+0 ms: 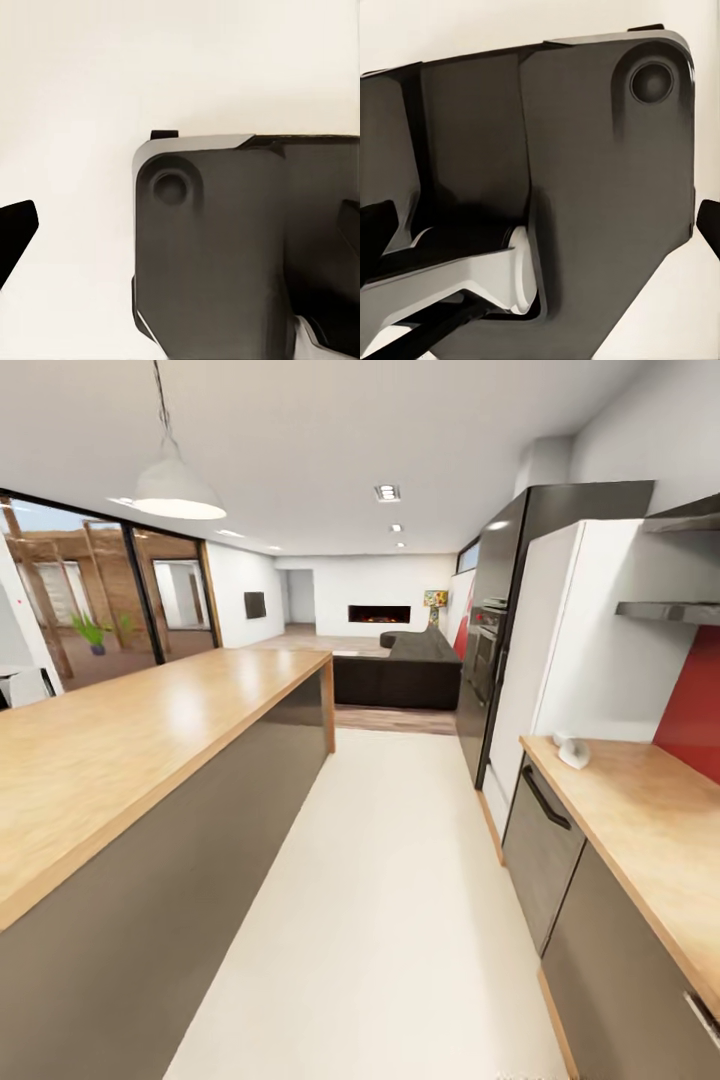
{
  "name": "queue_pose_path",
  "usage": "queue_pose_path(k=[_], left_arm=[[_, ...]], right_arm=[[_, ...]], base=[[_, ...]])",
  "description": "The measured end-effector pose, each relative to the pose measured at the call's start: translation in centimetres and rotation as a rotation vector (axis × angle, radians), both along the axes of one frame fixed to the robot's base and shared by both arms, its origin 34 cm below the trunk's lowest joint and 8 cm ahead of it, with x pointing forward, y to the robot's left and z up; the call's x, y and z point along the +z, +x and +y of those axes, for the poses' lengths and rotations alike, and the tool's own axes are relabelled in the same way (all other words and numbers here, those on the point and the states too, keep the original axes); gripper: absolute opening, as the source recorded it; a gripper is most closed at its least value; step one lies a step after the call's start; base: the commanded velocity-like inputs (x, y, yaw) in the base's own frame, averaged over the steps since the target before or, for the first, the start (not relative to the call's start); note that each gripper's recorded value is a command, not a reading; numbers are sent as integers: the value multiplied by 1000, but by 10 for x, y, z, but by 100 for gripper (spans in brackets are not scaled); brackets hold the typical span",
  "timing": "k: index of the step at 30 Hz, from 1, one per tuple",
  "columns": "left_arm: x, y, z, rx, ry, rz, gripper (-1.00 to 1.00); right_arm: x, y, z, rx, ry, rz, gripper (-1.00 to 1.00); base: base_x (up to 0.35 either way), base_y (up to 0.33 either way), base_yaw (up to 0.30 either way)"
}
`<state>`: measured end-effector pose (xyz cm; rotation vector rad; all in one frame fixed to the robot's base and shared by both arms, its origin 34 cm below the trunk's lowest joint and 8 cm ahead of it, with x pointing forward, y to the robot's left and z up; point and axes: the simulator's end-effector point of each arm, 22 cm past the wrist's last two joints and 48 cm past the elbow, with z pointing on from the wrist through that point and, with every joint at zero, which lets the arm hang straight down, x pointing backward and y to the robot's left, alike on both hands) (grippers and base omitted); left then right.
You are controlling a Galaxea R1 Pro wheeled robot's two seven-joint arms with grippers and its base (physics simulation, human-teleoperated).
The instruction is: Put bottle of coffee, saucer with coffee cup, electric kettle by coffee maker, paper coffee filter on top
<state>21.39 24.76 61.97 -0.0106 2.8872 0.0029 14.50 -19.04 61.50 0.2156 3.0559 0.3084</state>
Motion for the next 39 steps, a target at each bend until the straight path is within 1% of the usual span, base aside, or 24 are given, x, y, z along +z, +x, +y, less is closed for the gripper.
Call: queue_pose_path(k=[10, 39], left_arm=[[7, -4, 0, 1, 0, 0, 100], [6, -6, 0, 1, 0, 4, 100]], right_arm=[[7, -4, 0, 0, 0, 0, 100], [7, -5, 0, 3, 0, 1, 100]], base=[[0, 0, -282], [0, 0, -281]])
